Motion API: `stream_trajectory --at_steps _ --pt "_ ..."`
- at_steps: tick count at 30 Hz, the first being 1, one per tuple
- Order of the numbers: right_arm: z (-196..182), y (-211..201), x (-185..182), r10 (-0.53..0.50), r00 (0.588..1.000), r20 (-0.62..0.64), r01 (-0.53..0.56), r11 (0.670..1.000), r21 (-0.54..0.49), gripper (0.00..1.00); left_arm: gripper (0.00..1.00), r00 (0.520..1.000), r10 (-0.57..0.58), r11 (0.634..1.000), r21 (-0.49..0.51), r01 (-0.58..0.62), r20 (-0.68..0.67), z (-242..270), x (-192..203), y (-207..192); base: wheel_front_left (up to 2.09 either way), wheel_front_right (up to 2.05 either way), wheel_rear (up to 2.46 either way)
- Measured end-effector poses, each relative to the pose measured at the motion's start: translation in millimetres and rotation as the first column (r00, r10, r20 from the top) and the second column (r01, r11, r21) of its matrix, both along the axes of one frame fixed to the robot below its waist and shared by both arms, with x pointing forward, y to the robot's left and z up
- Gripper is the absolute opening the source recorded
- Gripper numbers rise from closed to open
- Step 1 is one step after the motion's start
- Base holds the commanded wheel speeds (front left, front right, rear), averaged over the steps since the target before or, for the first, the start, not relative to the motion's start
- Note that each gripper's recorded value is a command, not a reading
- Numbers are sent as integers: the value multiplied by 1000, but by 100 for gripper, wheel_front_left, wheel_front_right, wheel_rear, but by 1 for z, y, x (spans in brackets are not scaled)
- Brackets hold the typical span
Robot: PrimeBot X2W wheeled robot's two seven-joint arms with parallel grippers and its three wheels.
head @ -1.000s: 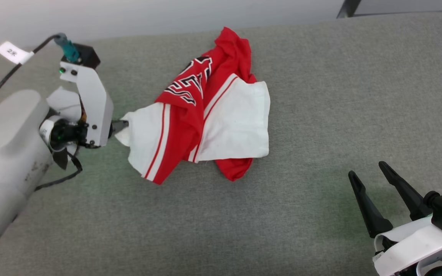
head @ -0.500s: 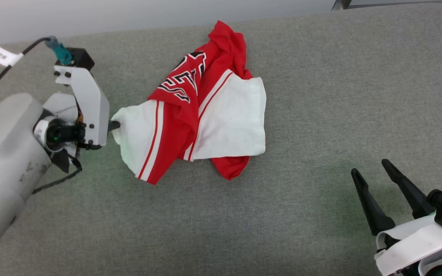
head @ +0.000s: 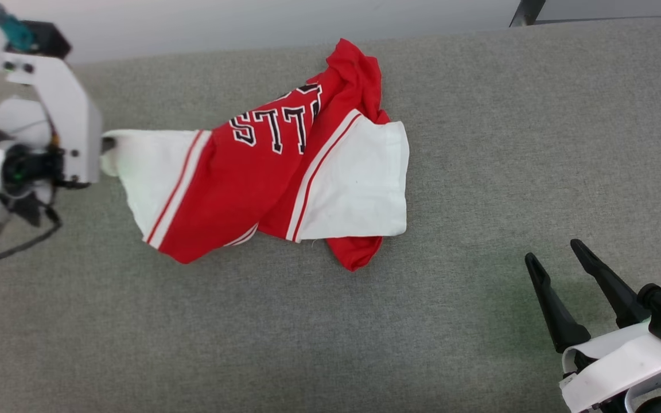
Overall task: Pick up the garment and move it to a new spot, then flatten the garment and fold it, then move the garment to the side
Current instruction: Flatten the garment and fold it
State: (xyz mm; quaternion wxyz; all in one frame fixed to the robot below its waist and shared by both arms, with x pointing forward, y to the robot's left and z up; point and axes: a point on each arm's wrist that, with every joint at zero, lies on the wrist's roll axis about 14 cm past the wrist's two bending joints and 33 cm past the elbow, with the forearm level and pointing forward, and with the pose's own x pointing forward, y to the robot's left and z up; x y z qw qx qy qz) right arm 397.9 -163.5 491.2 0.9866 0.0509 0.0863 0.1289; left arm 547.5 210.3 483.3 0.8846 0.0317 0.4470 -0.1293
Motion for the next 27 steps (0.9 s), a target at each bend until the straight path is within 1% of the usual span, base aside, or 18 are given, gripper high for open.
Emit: stream_trajectory --at_steps 4,6,9,11,15,16,17,18,19,25,27 --pt "-1 1 -1 3 1000 -4 -3 1000 1 100 0 999 49 997 54 -49 -10 -3 -3 22 0 0 0" --pt "-1 1 -1 3 1000 -5 -3 1000 0 100 0 998 65 996 67 -65 -12 -11 -6 26 0 0 0" --pt "-3 0 -2 4 1000 -12 -4 1000 -1 100 0 995 95 989 113 -91 -30 -28 -12 37 0 0 0" --pt "-4 -2 -2 1 1000 -18 -1 1000 -4 100 0 992 108 987 125 -99 -67 -43 -20 41 0 0 0" --pt "-3 -6 -1 -3 1000 -19 3 1000 -16 100 0 993 105 988 122 -99 -48 -48 -18 37 0 0 0" --pt "-2 -5 0 2 1000 -17 -2 1000 -18 100 20 994 105 987 128 -100 -40 -48 -18 38 0 0 0" --pt "0 -3 1 11 1000 -15 -11 1000 -22 100 46 994 107 986 131 -101 -35 -48 -18 38 0 0 0" --pt "1 -1 3 19 1000 -13 -19 1000 -22 100 76 994 106 987 128 -102 -25 -47 -18 38 0 0 0" --pt "3 1 4 27 1000 -14 -27 999 -19 100 100 995 103 988 116 -101 -8 -45 -17 36 0 0 0" --pt "1 16 14 107 992 -62 -110 993 -48 100 100 987 93 995 23 -97 132 -25 -13 25 0 0 0" --pt "-3 25 19 138 986 -96 -142 989 -30 100 100 978 94 996 -19 -92 186 -19 -15 20 0 0 0"
